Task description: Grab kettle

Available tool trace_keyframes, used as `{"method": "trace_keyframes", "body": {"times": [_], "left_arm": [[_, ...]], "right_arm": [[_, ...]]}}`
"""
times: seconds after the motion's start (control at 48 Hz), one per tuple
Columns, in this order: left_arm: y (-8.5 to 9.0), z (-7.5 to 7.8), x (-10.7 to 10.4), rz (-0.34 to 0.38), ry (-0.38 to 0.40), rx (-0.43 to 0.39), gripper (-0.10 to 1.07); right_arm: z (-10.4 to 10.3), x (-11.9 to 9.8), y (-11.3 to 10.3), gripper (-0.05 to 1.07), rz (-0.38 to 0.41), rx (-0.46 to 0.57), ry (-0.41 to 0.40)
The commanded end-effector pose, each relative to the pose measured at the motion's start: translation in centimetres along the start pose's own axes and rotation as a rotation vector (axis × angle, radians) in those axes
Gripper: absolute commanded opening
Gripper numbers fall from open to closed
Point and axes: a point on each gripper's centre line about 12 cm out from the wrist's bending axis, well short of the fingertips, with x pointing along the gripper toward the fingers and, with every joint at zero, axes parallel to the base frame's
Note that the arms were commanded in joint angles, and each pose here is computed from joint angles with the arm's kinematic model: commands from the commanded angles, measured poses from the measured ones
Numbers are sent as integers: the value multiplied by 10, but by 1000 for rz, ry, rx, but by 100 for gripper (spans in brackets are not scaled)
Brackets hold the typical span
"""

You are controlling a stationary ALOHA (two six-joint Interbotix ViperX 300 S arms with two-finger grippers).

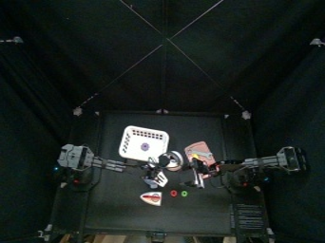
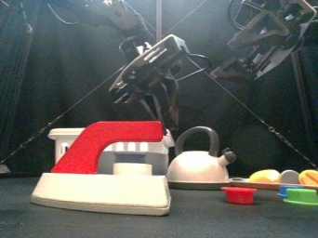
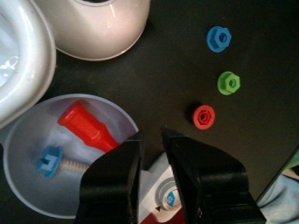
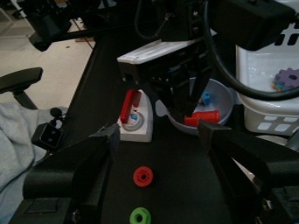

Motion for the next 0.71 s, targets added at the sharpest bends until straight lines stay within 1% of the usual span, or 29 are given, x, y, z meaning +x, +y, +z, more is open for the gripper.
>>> {"method": "trace_keyframes", "body": {"times": [0.0,0.083,0.167,0.292,0.354,0.396,0.417,0.438,0.521,0.604,0.688], "left_arm": [[-4,11,-33,-49,-68,15,65],[1,13,-45,-56,-102,33,65],[9,14,-57,-57,-136,56,65],[17,17,-81,-89,-216,109,65],[25,18,-90,-100,-259,139,65],[38,21,-91,-87,-285,147,65],[46,24,-92,-78,-300,143,65],[59,29,-93,-63,-321,134,65],[92,40,-92,-46,-372,107,65],[116,47,-87,-66,-422,88,65],[132,51,-80,-113,-470,97,66]], "right_arm": [[9,-2,1,100,2,-5,-27],[11,-2,-3,100,-17,15,-31],[16,-4,-17,100,-64,71,-57],[21,-7,-35,100,-124,158,-96],[23,-8,-41,100,-148,181,-107],[24,-9,-47,100,-169,194,-113],[25,-10,-51,100,-182,200,-116],[26,-11,-54,100,-195,204,-122],[38,-20,-73,100,-263,223,-160],[47,-25,-86,100,-306,254,-196],[50,-25,-95,100,-339,306,-213]]}}
